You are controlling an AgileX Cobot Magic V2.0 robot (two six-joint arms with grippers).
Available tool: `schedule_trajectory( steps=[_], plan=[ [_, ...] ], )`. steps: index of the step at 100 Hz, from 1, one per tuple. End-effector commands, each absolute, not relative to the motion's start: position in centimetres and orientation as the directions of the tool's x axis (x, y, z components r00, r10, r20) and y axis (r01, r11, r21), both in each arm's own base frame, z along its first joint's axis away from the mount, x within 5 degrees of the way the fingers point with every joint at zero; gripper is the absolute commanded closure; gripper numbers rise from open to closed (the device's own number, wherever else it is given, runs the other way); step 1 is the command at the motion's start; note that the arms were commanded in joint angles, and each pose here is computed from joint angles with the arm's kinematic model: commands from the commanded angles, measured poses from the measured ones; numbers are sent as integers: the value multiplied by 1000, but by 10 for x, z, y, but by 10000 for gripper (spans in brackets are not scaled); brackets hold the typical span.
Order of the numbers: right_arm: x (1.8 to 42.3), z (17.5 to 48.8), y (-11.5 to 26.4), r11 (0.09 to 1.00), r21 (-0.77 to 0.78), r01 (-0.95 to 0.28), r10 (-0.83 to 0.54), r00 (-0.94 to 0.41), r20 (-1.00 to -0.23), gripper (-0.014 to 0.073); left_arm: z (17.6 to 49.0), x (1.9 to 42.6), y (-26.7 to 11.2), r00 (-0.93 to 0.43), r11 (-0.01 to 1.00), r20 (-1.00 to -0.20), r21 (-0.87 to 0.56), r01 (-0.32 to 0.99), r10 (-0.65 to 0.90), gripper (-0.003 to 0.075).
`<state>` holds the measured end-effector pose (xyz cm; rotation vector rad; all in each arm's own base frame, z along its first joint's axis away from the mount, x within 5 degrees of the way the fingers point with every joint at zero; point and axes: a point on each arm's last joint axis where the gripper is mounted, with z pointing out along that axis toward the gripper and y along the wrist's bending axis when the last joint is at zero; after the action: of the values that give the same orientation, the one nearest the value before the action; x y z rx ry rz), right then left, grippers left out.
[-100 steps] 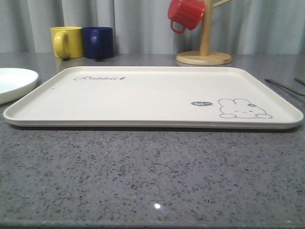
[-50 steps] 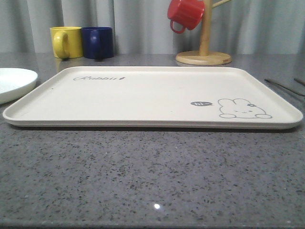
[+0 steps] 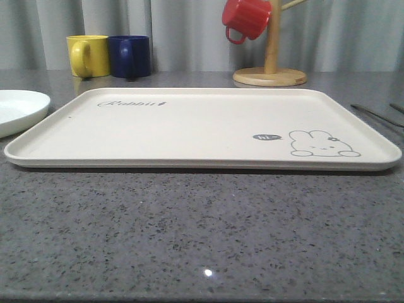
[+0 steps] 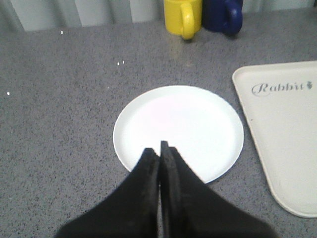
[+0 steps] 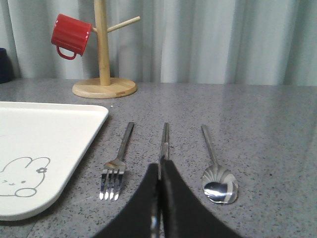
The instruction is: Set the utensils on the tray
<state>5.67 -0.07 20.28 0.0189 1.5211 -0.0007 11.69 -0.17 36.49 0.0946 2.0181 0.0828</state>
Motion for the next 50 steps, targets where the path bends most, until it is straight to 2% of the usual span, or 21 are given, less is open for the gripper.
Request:
schedule_trajectory(
  steps=[1,19,42,50],
  plan=[
    [53,218,-1,1000,9,19,6,175,-985,663,377,134,-2,-433,994,-895,104,22,103,738],
    [53,218,-1,1000,9,19,6,175,-985,663,364,160,-5,-525,993,-844,110,31,110,738],
    [53,218,-1,1000,9,19,6,175,-985,663,353,173,-6,-593,993,-797,112,37,112,733],
    [53,218,-1,1000,9,19,6,175,-985,663,351,174,-6,-606,993,-788,113,37,112,690]
  ],
)
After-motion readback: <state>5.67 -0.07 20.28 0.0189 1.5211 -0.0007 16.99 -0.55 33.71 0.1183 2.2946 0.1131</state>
